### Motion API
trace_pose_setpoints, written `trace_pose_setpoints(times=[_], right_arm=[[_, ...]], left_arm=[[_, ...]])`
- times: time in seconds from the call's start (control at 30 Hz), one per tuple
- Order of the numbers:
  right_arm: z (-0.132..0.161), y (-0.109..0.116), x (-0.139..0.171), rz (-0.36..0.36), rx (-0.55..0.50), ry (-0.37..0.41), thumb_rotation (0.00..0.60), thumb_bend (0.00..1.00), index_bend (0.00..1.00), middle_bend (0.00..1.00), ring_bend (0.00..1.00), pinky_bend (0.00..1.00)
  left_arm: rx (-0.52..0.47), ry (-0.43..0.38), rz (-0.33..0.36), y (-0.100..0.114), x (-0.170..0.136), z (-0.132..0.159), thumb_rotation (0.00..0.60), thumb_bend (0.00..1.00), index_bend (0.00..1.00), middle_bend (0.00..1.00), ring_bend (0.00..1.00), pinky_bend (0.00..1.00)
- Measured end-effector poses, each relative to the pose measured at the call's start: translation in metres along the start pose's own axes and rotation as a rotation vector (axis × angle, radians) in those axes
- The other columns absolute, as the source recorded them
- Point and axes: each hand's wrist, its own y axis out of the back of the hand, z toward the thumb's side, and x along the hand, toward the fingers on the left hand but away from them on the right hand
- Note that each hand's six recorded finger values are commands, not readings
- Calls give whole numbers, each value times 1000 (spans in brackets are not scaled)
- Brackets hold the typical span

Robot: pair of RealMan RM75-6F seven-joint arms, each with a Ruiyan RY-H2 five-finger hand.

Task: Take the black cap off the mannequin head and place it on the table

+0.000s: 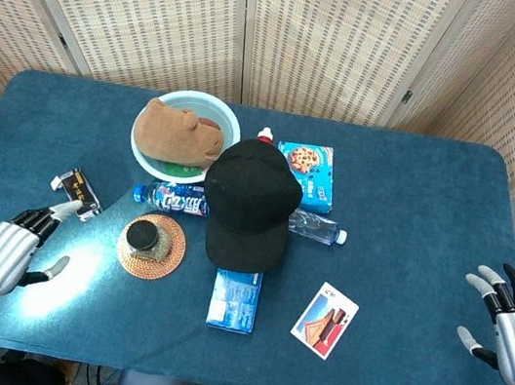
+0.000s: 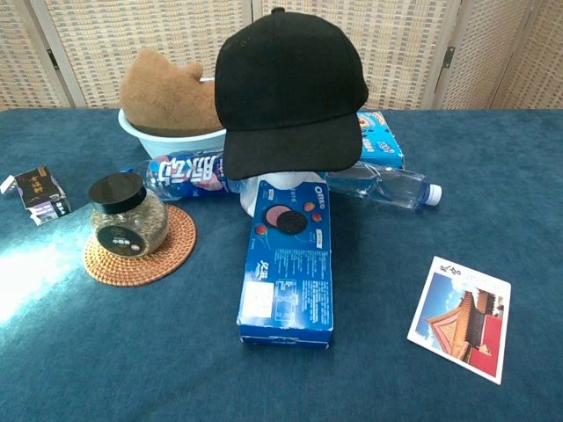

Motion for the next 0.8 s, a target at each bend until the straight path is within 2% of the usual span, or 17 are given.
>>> trace_pose_setpoints(times=[0.03, 0.1, 0.13, 0.17, 0.3, 0.37, 0.47, 0.7, 0.8], right_arm=[[0, 0, 0, 2, 1, -1, 600, 191, 242, 190, 43, 144], [-1, -1, 0, 4, 1, -4, 600, 191, 242, 190, 43, 144], [-1, -1, 0, 5, 1, -5, 600, 191, 242, 190, 43, 144], [-1, -1, 0, 5, 2, -7, 600, 191, 242, 190, 43, 144], [-3, -3, 1, 13, 3, -13, 600, 191, 242, 190, 43, 144], [-4, -5, 2, 19, 3, -17, 600, 191, 242, 190, 43, 144], [-5, -7, 2, 25, 1, -20, 600, 192, 242, 190, 43, 144], [-8, -9, 4, 33, 1, -33, 600, 191, 242, 190, 43, 144], [-9, -11, 4, 38, 0, -35, 600, 191, 242, 190, 43, 144]], left_arm=[[-2, -20, -8, -2, 4, 4, 600, 295, 151, 444, 460, 537], [-5, -68, -22, -6, 14, 13, 600, 295, 187, 663, 638, 618], [-6, -88, -26, -9, 18, 18, 600, 295, 192, 735, 703, 661], [-8, -114, -33, -12, 23, 24, 600, 294, 193, 791, 760, 718], [-17, -197, -52, -23, 38, 43, 600, 263, 200, 907, 898, 941], [-24, -233, -51, -28, 44, 52, 600, 260, 206, 948, 951, 995], [-34, -280, -46, -37, 54, 64, 600, 259, 219, 996, 998, 1000], [-62, -382, -25, -55, 74, 92, 600, 259, 295, 1000, 1000, 1000], [-73, -418, -13, -62, 83, 104, 600, 259, 298, 1000, 1000, 1000]])
